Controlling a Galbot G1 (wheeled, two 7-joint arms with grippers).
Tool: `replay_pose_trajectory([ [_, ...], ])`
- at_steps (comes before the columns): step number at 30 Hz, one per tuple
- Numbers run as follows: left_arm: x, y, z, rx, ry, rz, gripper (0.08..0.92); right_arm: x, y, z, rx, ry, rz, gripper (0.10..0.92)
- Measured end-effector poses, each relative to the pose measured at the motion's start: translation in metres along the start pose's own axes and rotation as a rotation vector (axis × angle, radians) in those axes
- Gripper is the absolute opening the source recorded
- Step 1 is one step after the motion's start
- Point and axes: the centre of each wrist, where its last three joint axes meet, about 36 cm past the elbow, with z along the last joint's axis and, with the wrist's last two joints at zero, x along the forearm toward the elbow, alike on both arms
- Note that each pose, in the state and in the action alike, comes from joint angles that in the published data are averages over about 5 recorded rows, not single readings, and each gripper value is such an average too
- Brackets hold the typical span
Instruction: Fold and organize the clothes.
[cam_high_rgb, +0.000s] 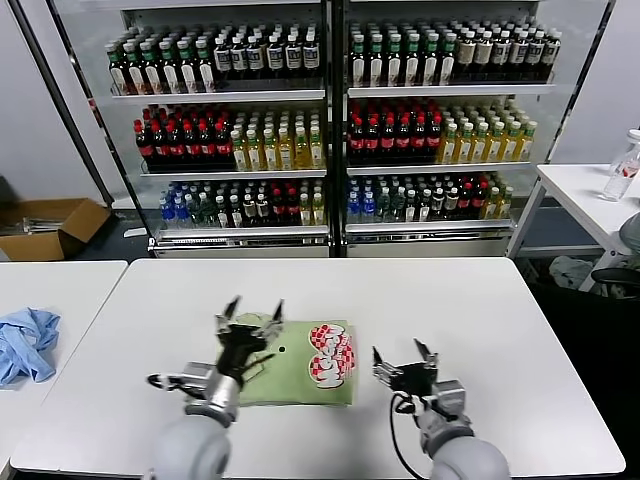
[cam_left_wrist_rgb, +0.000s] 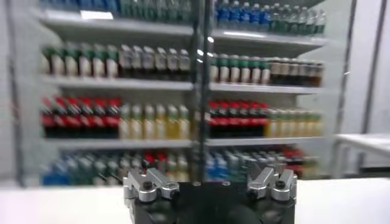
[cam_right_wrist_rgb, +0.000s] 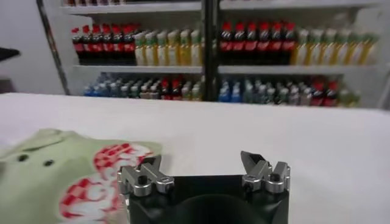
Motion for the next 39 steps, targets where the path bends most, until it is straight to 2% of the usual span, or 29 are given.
replay_pose_trajectory([
  [5, 0.007, 0.023, 0.007, -0.082, -0.007, -0.042, 0.822, -0.025, 0.020, 0.005, -0.053, 0.052, -0.056, 0.822],
  [8, 0.010, 0.028, 0.010, -0.110, -0.007, -0.047, 0.823, -0.036, 0.028, 0.009, -0.074, 0.082, -0.074, 0.823],
  [10, 0.011, 0.030, 0.012, -0.126, -0.007, -0.046, 0.823, -0.041, 0.031, 0.012, -0.085, 0.099, -0.081, 0.794],
  [22, 0.016, 0.034, 0.021, -0.166, 0.006, -0.040, 0.823, -0.060, 0.048, 0.023, -0.148, 0.156, -0.127, 0.447],
  [31, 0.016, 0.036, 0.028, -0.183, 0.011, -0.036, 0.823, -0.061, 0.044, 0.015, -0.146, 0.103, -0.132, 0.196],
  [35, 0.015, 0.039, 0.032, -0.202, -0.001, -0.033, 0.823, -0.052, 0.032, 0.000, -0.117, 0.044, -0.123, 0.128],
  [39, 0.012, 0.041, 0.036, -0.243, -0.023, -0.044, 0.823, -0.041, 0.007, -0.009, -0.063, 0.006, -0.092, 0.124],
])
